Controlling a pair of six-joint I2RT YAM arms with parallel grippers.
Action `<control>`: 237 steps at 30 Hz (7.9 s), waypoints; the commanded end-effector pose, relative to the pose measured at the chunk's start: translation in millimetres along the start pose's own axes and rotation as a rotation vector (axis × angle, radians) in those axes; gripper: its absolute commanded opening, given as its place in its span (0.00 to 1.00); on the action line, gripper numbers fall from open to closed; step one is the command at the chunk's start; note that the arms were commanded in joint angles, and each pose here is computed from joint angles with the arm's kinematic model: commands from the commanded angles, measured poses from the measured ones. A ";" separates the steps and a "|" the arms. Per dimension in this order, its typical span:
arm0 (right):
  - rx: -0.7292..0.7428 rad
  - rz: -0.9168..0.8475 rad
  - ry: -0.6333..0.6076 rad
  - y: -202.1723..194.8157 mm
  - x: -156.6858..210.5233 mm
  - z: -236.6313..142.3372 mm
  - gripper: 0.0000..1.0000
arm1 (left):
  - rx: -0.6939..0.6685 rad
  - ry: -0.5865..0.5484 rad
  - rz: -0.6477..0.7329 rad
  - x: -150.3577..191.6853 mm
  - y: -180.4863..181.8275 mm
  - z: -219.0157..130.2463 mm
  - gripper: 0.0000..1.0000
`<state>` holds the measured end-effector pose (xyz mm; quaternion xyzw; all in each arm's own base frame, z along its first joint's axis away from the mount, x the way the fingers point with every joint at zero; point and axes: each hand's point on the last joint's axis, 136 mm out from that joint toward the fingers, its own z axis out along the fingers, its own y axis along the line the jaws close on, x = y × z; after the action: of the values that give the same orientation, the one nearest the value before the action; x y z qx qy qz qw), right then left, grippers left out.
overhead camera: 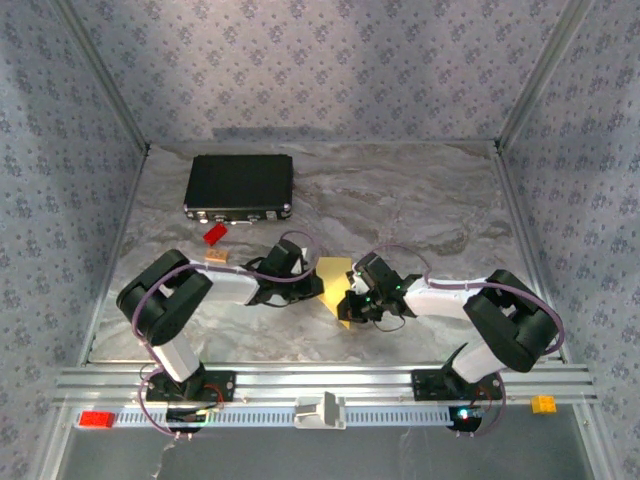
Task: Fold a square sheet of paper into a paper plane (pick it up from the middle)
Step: Third fold the triangle at the center of the table.
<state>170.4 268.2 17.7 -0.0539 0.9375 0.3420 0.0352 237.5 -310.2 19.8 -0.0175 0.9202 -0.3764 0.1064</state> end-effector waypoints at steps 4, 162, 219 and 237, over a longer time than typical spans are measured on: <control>0.125 0.065 0.084 -38.8 27.4 3.7 0.00 | -0.058 -0.047 0.004 -14.1 20.1 -8.4 0.01; 0.086 0.133 -0.003 -36.2 11.8 1.8 0.00 | 0.026 0.010 0.069 30.3 -27.0 14.9 0.02; 0.008 -0.036 -0.127 -0.8 -53.2 -57.9 0.43 | -0.023 -0.257 0.051 -19.5 14.9 -86.5 0.23; 0.001 -0.078 -0.072 0.9 -48.0 -42.7 0.44 | 0.020 -0.181 0.031 -20.3 3.8 -67.8 0.28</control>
<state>214.6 236.7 50.6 -0.0581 0.9380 0.3317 0.0817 234.8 -243.3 50.6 -0.0465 0.9157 -0.3515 0.1890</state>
